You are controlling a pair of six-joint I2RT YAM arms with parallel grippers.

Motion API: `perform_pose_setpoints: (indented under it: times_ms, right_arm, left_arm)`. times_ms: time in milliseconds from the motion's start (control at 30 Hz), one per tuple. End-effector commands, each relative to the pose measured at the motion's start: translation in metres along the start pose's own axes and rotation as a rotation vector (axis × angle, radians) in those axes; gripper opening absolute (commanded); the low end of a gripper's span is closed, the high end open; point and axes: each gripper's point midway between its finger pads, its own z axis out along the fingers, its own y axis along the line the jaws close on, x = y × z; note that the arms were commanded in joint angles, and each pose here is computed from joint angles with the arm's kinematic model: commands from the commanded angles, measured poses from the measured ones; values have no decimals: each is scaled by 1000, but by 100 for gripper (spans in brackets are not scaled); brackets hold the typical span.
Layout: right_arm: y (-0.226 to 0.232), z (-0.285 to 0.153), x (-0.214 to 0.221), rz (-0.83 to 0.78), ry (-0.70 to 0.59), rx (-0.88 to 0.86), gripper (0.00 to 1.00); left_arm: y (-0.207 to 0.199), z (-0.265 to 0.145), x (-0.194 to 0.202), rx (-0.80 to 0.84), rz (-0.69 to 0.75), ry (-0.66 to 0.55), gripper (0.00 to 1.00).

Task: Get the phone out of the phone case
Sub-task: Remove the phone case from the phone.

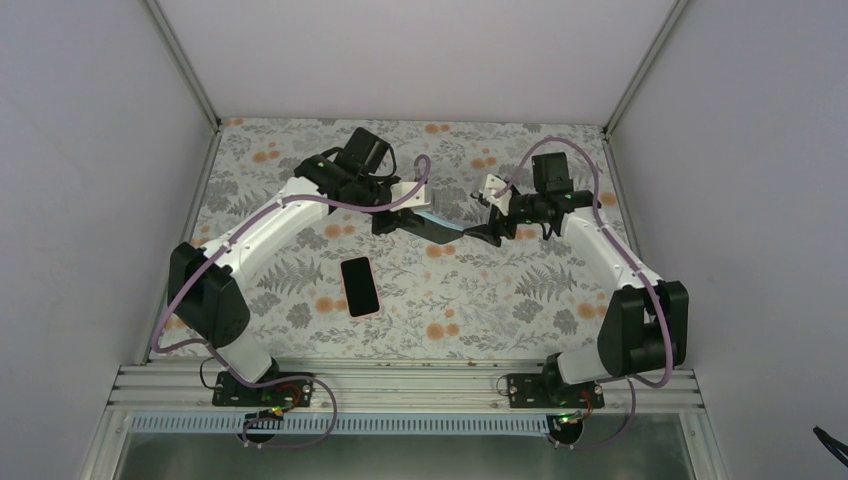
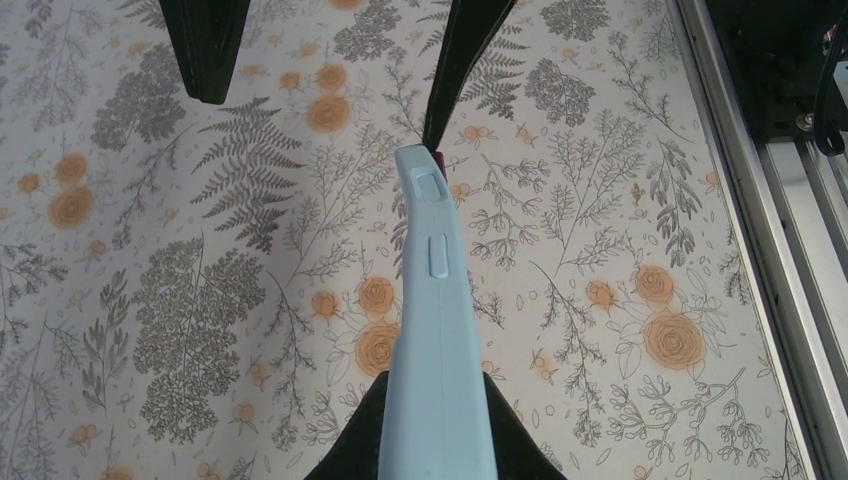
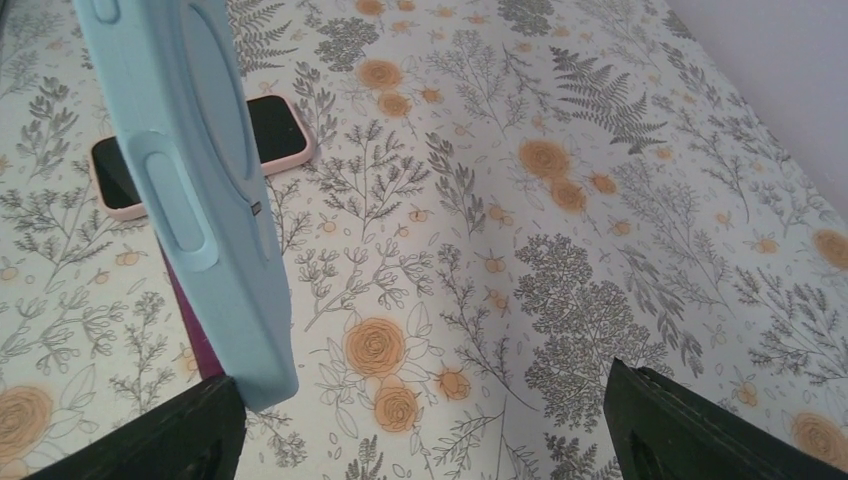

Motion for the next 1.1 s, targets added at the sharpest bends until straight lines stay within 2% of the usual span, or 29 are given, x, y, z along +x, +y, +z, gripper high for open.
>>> perform_pose_setpoints:
  times_ms: [0,267,533,700,900,1000,1067]
  right_arm:
    - [-31,10,6,-27,48,132,90]
    - [-45,26,-11,-66,57,149,88]
    - [10,44,-61,-81,-86,-141,89]
    - [60,53,-84,-99,-124,-364,89]
    - [91,62,-101,-80,-187,-500,89]
    - [112,61,-106,-24,-223,-667,82]
    - [127,57,-115,-5,-242,-762,72]
  left_arm:
    - [-27,-12,-47,110,51,-165,2]
    - [-42,-13,-71,162,70,-197,2]
    - [-39,-18,-78,139,83,-211,2]
    - [-27,-26,-82,57,107,-210,2]
    - [-19,-37,-88,-1,113,-228,2]
    - [-7,-41,-84,-82,115,-208,2]
    - [1,-46,-82,-147,123,-201,2]
